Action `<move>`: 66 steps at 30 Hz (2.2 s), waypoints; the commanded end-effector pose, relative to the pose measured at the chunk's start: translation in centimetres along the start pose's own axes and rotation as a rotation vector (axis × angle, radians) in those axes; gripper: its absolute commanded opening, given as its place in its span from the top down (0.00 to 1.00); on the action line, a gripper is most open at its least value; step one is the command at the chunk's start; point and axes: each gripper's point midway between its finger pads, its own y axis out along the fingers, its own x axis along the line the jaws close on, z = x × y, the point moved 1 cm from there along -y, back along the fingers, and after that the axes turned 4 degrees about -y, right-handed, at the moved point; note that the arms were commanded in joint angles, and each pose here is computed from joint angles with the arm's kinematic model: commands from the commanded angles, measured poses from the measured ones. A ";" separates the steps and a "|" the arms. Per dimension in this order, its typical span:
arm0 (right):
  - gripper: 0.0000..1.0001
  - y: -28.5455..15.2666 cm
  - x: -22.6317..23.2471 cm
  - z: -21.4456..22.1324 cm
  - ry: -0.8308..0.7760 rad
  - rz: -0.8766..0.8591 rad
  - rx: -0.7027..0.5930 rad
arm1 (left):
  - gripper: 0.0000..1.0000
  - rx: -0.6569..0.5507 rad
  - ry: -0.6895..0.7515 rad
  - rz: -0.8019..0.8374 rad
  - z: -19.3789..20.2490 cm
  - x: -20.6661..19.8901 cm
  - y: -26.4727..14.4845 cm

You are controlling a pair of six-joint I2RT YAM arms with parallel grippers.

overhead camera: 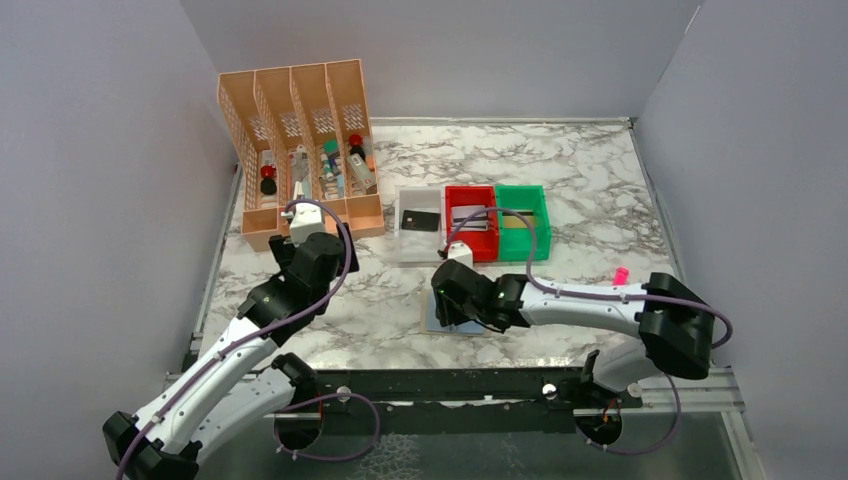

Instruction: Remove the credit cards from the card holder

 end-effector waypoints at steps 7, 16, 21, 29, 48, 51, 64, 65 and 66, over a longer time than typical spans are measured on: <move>0.51 1.8 -0.1 0.6 -0.046 0.192 0.031 | 0.01 0.005 -0.001 0.012 -0.4 -0.2 0.0; 0.48 2.7 1.0 0.5 -0.065 0.177 0.060 | 0.01 0.002 -0.006 0.011 -0.5 -0.2 0.0; 0.44 3.6 0.8 1.3 -0.072 0.202 0.092 | 0.01 0.004 -0.006 0.015 -0.5 -0.2 0.0; 0.45 5.2 -0.8 3.8 -0.067 0.295 0.167 | 0.01 -0.001 -0.012 0.019 -0.5 -0.2 -0.1; 0.95 4.4 -1.1 1.8 -0.061 0.308 0.075 | 0.01 0.009 -0.004 0.021 -0.3 -0.3 0.1; 0.97 3.8 -0.3 0.7 -0.048 0.257 0.034 | 0.01 0.011 -0.003 0.022 -0.3 -0.3 0.1; 0.93 0.2 -0.2 -0.9 0.162 -0.039 -0.126 | 0.01 0.015 -0.004 0.030 -0.2 -0.5 0.1; 0.92 0.2 -0.8 -0.7 0.180 -0.021 -0.122 | 0.01 0.013 -0.005 0.032 -0.3 -0.5 0.1; 0.92 0.3 -1.5 -0.4 0.202 0.004 -0.119 | 0.01 0.014 -0.005 0.032 -0.2 -0.5 0.1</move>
